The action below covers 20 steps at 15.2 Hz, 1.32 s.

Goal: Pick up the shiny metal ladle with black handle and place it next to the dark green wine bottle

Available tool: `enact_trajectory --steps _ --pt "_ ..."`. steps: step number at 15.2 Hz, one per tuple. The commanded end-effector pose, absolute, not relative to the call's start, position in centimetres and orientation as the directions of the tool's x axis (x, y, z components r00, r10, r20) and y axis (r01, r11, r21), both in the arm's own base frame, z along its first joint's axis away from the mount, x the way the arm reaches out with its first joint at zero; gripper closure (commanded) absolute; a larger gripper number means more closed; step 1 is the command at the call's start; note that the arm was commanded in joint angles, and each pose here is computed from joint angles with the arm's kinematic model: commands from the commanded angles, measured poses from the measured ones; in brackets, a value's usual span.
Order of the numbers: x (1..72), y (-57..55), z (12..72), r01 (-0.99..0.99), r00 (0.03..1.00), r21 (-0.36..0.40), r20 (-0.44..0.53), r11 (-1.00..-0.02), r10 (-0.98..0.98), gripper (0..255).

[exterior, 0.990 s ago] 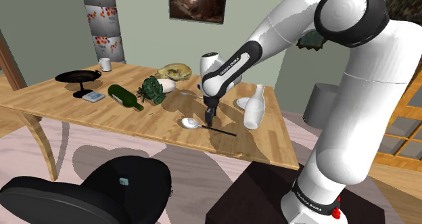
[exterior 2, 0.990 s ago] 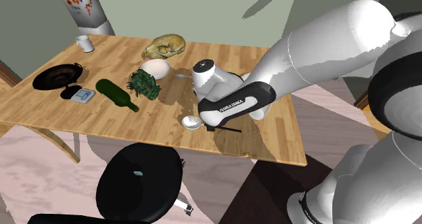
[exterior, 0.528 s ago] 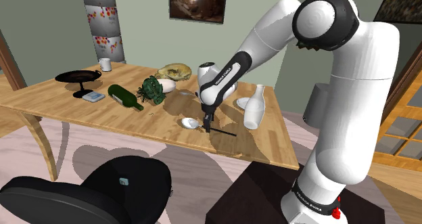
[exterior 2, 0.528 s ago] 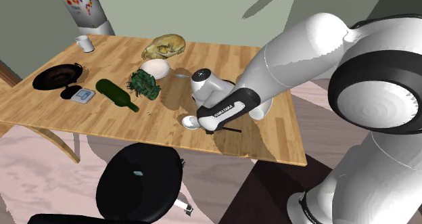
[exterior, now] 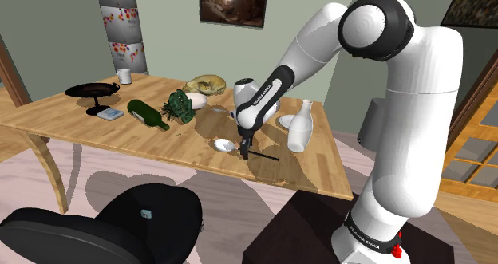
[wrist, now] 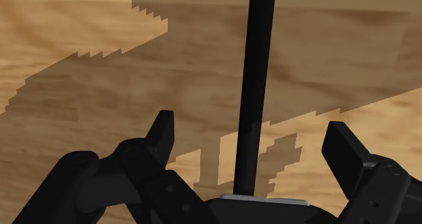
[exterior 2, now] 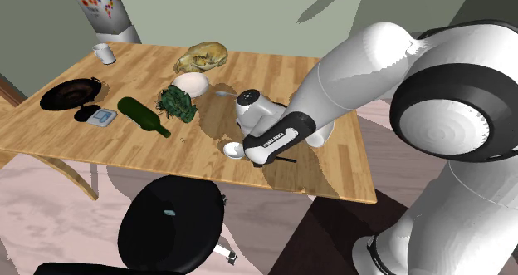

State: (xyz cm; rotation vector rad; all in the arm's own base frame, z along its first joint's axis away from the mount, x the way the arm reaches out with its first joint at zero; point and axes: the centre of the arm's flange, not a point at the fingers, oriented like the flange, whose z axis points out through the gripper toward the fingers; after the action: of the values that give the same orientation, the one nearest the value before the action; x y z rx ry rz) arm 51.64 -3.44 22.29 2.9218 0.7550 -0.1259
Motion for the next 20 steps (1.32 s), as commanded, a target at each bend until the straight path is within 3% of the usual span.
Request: enact_trajectory --steps 1,2,3,12,20 --pt "51.6 -3.4 22.3 0.487 0.872 0.096 -0.11 -0.868 0.477 0" --pt "51.6 -3.4 22.3 0.487 0.872 0.096 -0.111 -0.868 0.477 0" --pt "51.6 -3.4 22.3 0.487 0.872 0.096 -0.111 -0.868 0.477 255" --pt "51.6 -3.4 22.3 0.487 0.872 0.096 -0.11 -0.868 0.477 255" --pt "51.6 -3.4 26.5 0.487 0.872 0.096 -0.11 -0.868 0.477 255"
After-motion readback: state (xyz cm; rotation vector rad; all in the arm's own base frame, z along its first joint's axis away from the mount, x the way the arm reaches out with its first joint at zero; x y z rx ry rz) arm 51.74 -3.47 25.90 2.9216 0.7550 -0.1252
